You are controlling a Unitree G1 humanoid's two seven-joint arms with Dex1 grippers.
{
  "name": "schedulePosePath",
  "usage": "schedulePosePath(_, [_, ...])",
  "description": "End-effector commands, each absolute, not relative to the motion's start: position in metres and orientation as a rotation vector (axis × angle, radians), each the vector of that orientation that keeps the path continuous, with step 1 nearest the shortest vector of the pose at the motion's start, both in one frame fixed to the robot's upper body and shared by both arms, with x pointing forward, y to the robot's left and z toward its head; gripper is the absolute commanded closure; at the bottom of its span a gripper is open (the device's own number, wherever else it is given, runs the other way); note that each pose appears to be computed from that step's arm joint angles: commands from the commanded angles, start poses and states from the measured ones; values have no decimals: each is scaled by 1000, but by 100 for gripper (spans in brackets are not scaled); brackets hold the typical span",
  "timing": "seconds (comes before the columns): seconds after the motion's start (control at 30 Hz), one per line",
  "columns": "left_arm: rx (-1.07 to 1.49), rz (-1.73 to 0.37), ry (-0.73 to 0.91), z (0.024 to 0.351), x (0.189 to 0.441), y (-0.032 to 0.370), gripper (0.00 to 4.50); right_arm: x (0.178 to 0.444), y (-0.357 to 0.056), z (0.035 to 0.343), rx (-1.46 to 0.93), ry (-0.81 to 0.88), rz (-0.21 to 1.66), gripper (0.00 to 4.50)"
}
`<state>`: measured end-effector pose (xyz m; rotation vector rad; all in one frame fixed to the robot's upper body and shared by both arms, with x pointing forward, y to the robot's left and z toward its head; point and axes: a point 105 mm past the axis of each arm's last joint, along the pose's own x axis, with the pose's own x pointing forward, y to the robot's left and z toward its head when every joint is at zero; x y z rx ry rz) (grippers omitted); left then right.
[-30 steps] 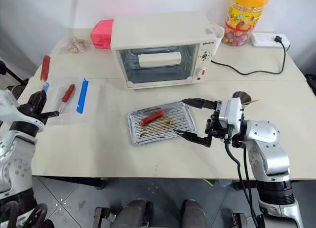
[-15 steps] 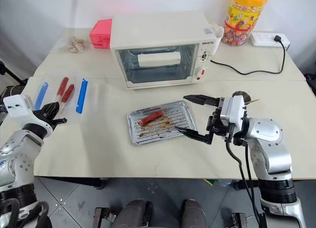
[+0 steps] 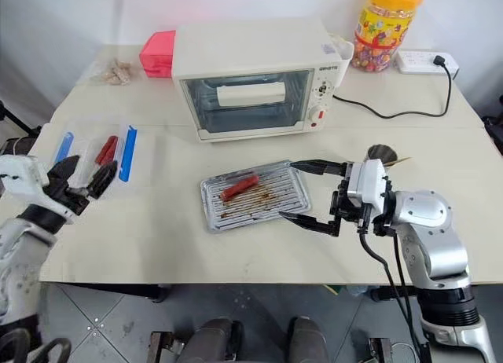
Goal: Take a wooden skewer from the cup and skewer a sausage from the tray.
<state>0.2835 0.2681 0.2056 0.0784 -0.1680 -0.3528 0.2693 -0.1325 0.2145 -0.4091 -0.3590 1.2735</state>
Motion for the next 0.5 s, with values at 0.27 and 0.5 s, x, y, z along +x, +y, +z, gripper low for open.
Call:
schedulePosePath(0.27, [529,-1124,81,141,225,203,6,257,-156,184,-514,-257,1345,0])
schedulePosePath(0.5, [538,-1046,14,128,242,204,6,255,-163,162,-540,-211,1312,0])
